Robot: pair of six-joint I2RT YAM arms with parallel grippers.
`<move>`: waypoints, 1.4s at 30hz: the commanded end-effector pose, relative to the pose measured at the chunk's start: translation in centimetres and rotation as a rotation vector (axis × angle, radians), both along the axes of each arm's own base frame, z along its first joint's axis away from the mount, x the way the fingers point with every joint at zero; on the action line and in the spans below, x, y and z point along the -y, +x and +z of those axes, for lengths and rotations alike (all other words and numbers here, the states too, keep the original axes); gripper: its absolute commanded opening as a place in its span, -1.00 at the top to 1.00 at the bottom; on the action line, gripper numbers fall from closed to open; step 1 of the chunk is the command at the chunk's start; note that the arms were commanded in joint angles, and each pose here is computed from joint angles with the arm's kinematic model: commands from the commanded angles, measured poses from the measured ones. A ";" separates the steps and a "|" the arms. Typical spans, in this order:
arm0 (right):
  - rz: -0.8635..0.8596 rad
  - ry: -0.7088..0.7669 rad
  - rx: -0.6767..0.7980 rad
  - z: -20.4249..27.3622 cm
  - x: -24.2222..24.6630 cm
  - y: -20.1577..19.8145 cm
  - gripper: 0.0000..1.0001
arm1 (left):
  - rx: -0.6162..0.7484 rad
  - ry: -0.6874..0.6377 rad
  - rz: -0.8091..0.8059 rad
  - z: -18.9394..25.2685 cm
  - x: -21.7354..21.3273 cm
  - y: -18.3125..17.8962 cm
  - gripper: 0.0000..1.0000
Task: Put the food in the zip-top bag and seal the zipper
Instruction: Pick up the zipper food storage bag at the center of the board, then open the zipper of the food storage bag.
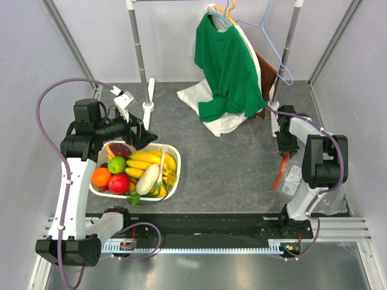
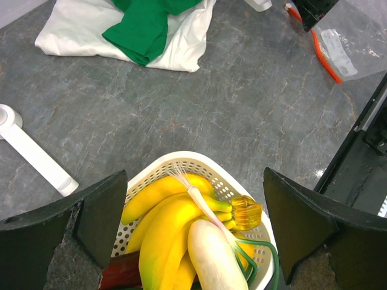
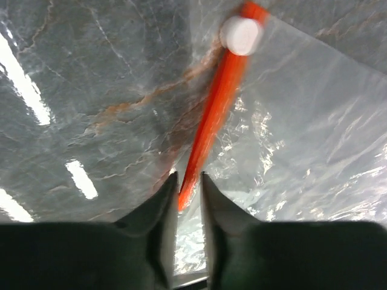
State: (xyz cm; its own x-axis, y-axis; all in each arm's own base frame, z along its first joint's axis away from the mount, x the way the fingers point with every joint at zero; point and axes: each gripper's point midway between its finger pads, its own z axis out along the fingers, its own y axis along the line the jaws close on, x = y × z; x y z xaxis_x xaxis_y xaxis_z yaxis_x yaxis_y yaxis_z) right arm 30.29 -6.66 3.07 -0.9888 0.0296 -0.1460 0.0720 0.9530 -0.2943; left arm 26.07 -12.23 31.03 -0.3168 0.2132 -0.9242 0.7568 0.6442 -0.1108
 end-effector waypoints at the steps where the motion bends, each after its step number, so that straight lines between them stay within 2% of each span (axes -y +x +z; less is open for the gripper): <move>1: -0.057 0.108 0.039 1.7 -1.7 -0.8 0.68 | 0.079 0.007 -0.031 1.0 0.2 0.2 -1.00; 2: -0.063 0.123 0.039 1.9 -2.0 -1.1 0.95 | 0.078 0.008 -0.030 0.9 0.2 0.2 -0.99; 3: -0.066 0.145 0.038 2.1 -2.3 -1.5 1.00 | 0.081 0.008 -0.028 1.0 0.2 0.3 -1.00; 10: 0.054 0.364 0.213 5.4 -6.4 -1.8 1.00 | 0.058 -0.021 -0.021 0.8 0.4 0.2 -1.00; 14: 0.207 0.508 0.300 7.2 -9.3 -2.2 1.00 | 0.035 -0.069 -0.039 0.6 1.1 -0.2 -0.99; 22: 0.496 0.734 0.524 14.7 -15.3 -3.2 1.00 | -0.065 -0.248 -0.036 1.2 2.6 -1.3 -1.00; 29: 0.732 0.714 0.724 19.5 -18.0 -6.3 1.00 | -0.063 -0.410 -0.091 3.4 4.0 -2.3 -0.93; 31: 0.754 0.723 0.756 20.4 -18.4 -6.8 1.00 | -0.093 -0.434 -0.094 2.1 4.8 -2.6 -0.86; 33: 0.762 0.739 0.764 20.5 -19.0 -6.9 1.00 | -0.131 -0.444 -0.153 0.6 7.2 -3.6 -0.83; 35: 0.775 0.748 0.777 20.5 -19.7 -6.4 1.00 | -0.130 -0.411 -0.133 -0.7 9.1 -3.1 -0.81; 36: 0.774 0.744 0.785 20.5 -19.9 -6.1 1.00 | -0.137 -0.397 -0.204 -0.6 11.5 -4.5 -0.79; 39: 0.762 0.746 0.798 20.6 -20.4 -5.4 1.00 | -0.175 -0.388 -0.192 -0.8 15.0 -3.6 -0.76; 42: 0.770 0.742 0.806 20.6 -20.7 -5.4 1.00 | -0.261 -0.392 -0.143 -1.1 18.5 -1.6 -0.57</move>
